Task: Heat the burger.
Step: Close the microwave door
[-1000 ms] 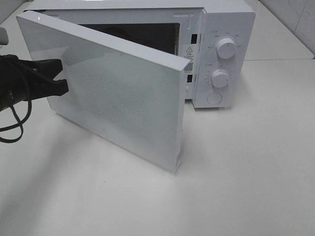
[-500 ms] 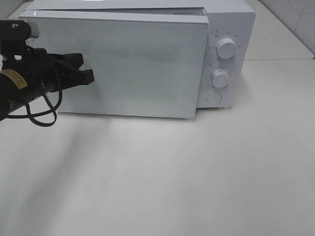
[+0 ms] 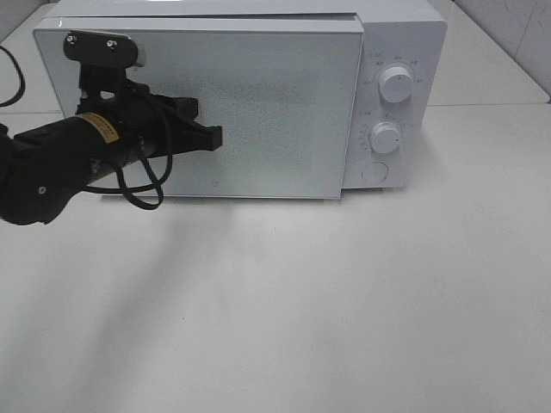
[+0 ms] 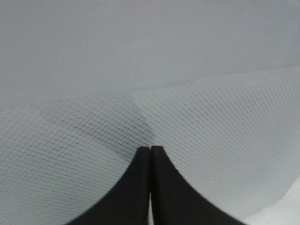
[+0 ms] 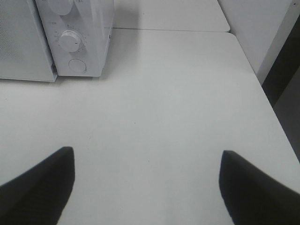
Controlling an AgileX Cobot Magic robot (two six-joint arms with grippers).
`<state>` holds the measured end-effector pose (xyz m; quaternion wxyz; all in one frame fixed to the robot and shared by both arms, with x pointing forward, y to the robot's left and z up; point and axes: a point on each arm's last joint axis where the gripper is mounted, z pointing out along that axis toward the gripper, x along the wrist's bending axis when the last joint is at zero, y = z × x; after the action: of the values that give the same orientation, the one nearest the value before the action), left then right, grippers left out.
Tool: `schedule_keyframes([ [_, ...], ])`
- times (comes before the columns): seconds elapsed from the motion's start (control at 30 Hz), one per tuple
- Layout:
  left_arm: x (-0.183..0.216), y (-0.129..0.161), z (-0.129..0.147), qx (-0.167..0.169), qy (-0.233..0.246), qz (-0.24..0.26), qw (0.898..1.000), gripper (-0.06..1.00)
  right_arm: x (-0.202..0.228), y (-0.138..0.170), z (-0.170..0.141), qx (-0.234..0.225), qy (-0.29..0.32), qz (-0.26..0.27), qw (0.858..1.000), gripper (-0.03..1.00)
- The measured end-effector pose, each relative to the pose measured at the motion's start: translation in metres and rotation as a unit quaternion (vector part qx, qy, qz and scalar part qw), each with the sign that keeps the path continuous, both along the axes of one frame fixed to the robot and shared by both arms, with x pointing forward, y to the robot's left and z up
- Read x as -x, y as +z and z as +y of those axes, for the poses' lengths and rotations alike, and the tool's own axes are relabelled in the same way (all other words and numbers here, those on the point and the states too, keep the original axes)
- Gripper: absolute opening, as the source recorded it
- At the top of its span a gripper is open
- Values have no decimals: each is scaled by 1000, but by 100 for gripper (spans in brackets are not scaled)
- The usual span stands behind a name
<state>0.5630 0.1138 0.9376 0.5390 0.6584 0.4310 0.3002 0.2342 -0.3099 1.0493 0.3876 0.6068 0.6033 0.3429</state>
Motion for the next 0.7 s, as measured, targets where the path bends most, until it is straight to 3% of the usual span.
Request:
schedule_keyframes([
  [0.53, -21, 0, -53, -11, -46, 15, 999, 0, 0, 0, 0, 0, 0, 0, 1000, 77],
  [0.7, -26, 1, -69, -29, -66, 14, 997, 0, 0, 0, 0, 0, 0, 0, 1000, 77],
])
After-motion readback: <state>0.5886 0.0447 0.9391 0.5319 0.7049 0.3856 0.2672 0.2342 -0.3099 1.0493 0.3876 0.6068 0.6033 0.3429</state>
